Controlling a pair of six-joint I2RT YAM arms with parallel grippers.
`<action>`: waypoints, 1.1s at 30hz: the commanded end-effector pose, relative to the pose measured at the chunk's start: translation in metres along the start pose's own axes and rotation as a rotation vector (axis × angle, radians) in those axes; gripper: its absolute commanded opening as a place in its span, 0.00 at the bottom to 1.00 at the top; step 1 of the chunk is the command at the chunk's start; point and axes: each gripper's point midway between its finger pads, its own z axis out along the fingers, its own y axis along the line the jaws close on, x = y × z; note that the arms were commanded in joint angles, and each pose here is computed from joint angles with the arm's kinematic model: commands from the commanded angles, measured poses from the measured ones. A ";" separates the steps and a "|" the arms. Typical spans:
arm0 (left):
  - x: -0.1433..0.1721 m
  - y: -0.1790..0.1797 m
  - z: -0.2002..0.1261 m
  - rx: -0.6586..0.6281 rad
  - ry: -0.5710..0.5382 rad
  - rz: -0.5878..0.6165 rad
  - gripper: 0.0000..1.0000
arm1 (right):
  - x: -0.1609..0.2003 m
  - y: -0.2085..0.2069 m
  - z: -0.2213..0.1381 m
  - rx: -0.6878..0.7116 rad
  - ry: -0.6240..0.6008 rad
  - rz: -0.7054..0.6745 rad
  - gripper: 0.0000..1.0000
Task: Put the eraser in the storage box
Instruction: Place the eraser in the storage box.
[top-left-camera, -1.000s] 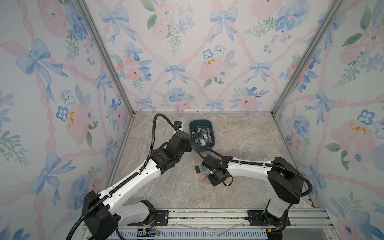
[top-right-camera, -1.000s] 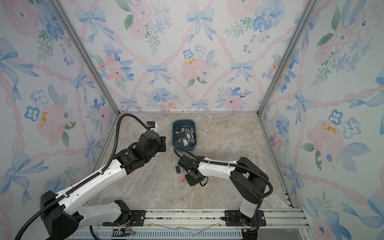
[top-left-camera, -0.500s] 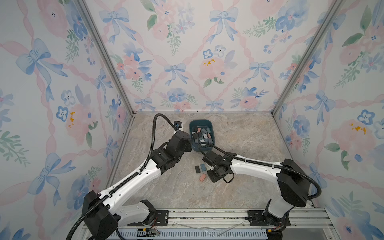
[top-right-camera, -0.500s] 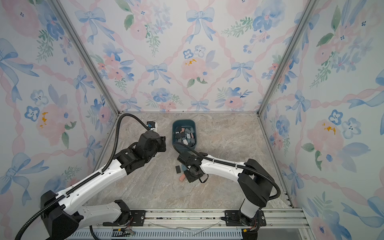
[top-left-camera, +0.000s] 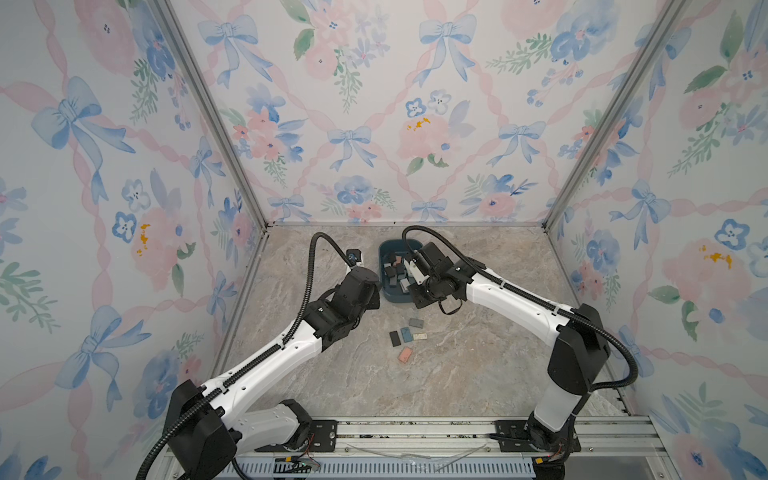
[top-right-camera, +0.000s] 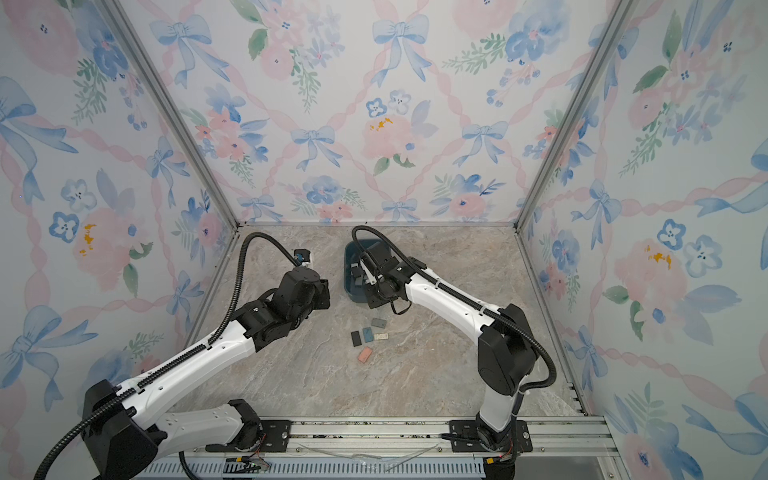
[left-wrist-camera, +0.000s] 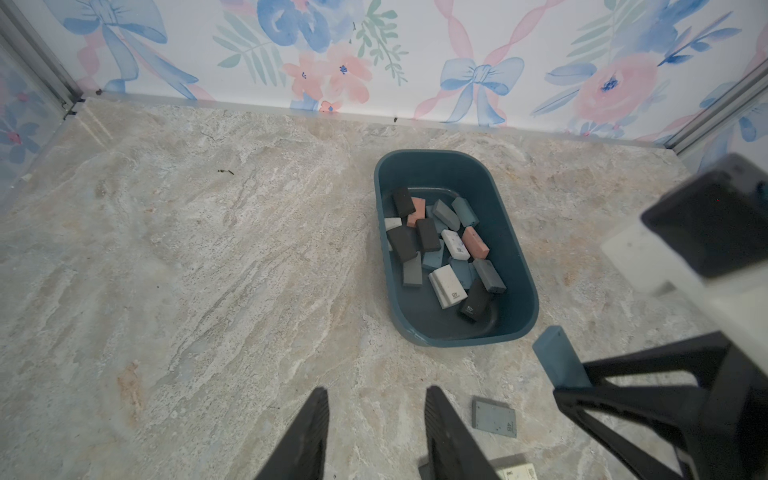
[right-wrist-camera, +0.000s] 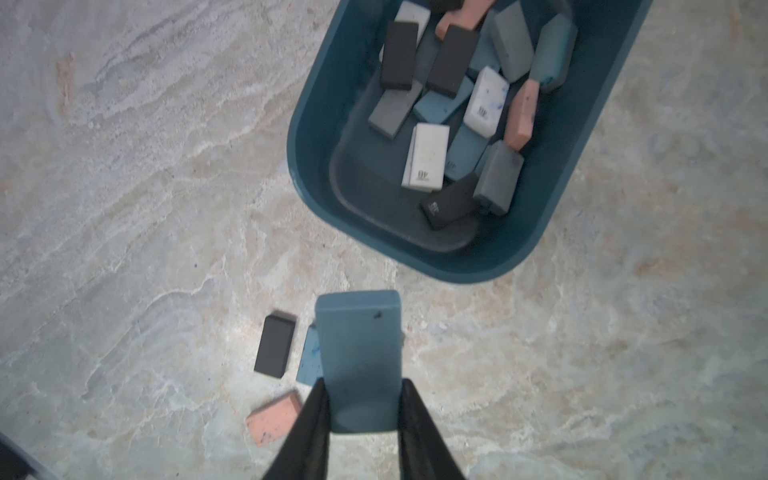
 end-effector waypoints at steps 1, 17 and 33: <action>-0.003 0.008 -0.004 -0.015 -0.026 -0.033 0.41 | -0.023 -0.003 0.016 -0.011 -0.008 -0.014 0.29; 0.012 0.016 0.003 -0.047 0.002 -0.033 0.39 | -0.095 -0.027 0.119 0.015 0.028 0.080 0.27; 0.015 0.027 0.003 -0.080 -0.006 -0.021 0.39 | -0.117 -0.051 0.160 -0.019 -0.038 0.205 0.29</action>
